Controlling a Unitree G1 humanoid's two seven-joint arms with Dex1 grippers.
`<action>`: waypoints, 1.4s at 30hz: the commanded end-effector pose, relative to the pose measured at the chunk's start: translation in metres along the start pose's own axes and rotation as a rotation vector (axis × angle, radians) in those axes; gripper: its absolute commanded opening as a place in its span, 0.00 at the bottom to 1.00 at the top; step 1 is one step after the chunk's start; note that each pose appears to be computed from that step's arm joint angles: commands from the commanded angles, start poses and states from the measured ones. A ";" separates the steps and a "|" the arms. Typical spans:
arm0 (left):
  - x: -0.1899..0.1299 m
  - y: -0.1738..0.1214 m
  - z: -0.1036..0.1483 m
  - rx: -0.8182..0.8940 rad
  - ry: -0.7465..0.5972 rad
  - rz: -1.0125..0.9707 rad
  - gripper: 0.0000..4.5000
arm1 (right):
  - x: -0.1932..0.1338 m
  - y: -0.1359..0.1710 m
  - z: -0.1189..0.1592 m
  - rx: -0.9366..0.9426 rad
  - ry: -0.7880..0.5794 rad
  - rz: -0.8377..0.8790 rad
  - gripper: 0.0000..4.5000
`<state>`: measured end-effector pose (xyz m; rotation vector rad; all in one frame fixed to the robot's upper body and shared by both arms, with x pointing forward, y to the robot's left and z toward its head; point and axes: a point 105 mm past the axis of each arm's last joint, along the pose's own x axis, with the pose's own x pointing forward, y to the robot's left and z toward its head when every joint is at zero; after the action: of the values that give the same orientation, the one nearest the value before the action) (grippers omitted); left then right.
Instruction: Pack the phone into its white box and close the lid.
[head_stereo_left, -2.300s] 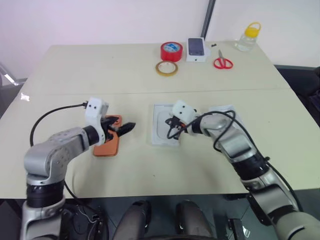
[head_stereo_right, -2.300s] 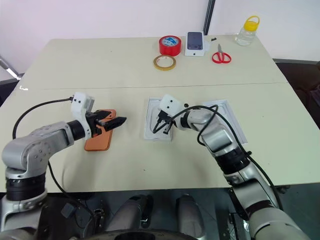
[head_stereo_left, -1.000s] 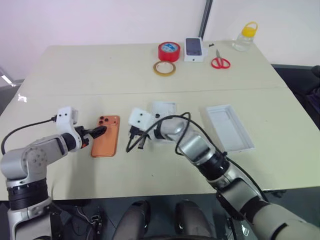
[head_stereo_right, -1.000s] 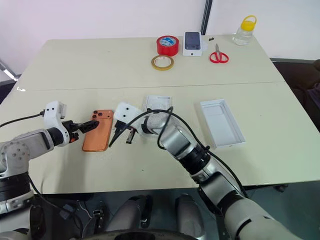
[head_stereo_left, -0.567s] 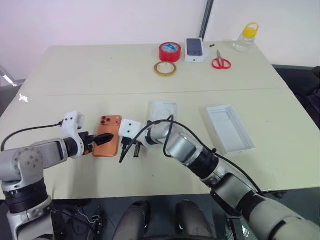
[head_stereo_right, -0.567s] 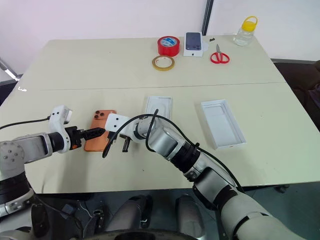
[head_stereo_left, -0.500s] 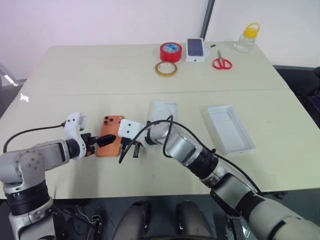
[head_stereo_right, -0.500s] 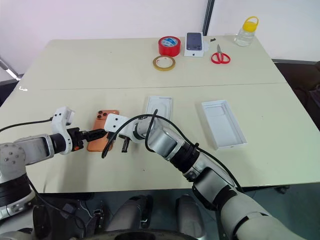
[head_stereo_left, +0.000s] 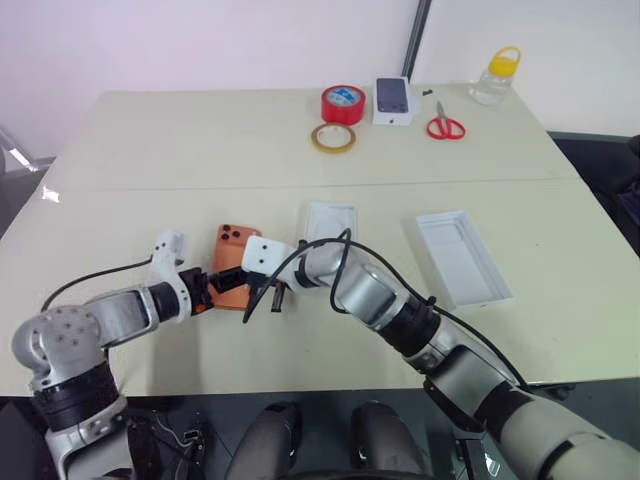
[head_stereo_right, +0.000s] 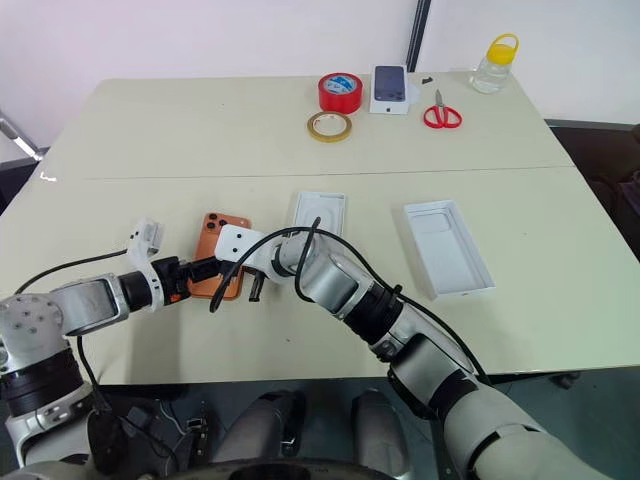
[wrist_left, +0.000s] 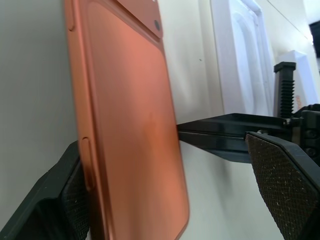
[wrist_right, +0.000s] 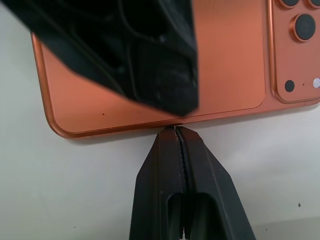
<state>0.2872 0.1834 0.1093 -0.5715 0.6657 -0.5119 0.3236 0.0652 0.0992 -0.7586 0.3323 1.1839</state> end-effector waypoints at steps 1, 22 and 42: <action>0.001 -0.004 -0.002 -0.012 0.017 -0.019 1.00 | -0.002 -0.001 0.010 -0.008 -0.042 -0.011 0.00; -0.020 0.020 0.015 -0.143 -0.130 0.041 0.51 | -0.007 -0.001 0.005 0.003 -0.037 -0.016 0.00; -0.017 -0.020 0.053 -0.199 -0.302 -0.174 0.00 | -0.079 -0.024 0.023 0.081 -0.198 -0.085 0.00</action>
<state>0.3023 0.2010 0.1350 -0.8714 0.4873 -0.4482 0.3192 0.0244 0.1571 -0.6005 0.2323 1.1320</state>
